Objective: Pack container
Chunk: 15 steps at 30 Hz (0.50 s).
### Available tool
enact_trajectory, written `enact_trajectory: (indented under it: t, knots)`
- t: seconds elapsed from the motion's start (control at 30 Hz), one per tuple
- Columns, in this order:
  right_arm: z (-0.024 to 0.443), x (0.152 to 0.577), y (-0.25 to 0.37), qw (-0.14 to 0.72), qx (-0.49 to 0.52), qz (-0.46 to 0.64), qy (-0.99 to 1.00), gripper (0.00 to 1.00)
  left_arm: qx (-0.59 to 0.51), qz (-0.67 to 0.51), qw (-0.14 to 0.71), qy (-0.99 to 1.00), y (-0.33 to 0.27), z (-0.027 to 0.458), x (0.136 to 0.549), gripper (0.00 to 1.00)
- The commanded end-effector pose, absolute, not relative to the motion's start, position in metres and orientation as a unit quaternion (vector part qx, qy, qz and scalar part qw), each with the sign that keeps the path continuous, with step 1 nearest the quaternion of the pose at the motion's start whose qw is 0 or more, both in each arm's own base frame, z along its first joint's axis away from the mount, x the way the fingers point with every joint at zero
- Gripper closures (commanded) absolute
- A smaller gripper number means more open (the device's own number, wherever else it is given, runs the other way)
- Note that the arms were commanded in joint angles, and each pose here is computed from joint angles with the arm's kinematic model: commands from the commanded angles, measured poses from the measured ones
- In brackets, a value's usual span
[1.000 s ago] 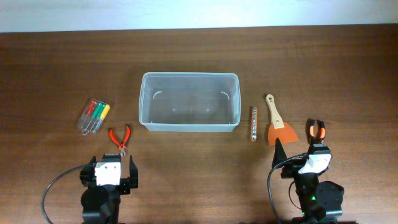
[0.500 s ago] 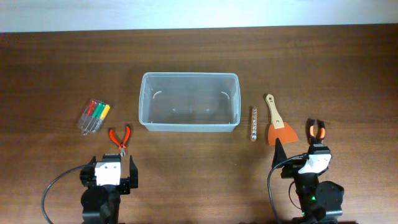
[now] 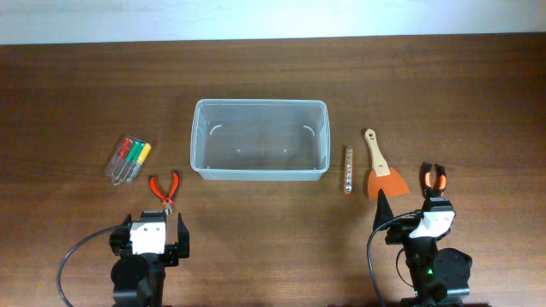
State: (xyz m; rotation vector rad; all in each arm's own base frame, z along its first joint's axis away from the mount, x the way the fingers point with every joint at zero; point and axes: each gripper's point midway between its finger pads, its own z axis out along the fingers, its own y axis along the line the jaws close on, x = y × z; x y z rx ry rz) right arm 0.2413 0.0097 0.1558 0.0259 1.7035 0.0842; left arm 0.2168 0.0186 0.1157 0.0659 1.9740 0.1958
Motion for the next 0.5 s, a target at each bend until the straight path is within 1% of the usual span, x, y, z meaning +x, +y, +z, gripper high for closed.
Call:
enact_trajectory:
  t: [0.0,0.47]
  knots:
    - [0.1531,0.2413,0.0091,0.657,0.01,0.033,0.753,0.01,0.034,0.088,0.548,0.831,0.0186,0.1142,0.2173,0.01]
    - [0.1532,0.2413,0.0091,0.657,0.01,0.034,0.753,0.01,0.034,0.088,0.548,0.831,0.0186,0.1142,0.2173,0.01]
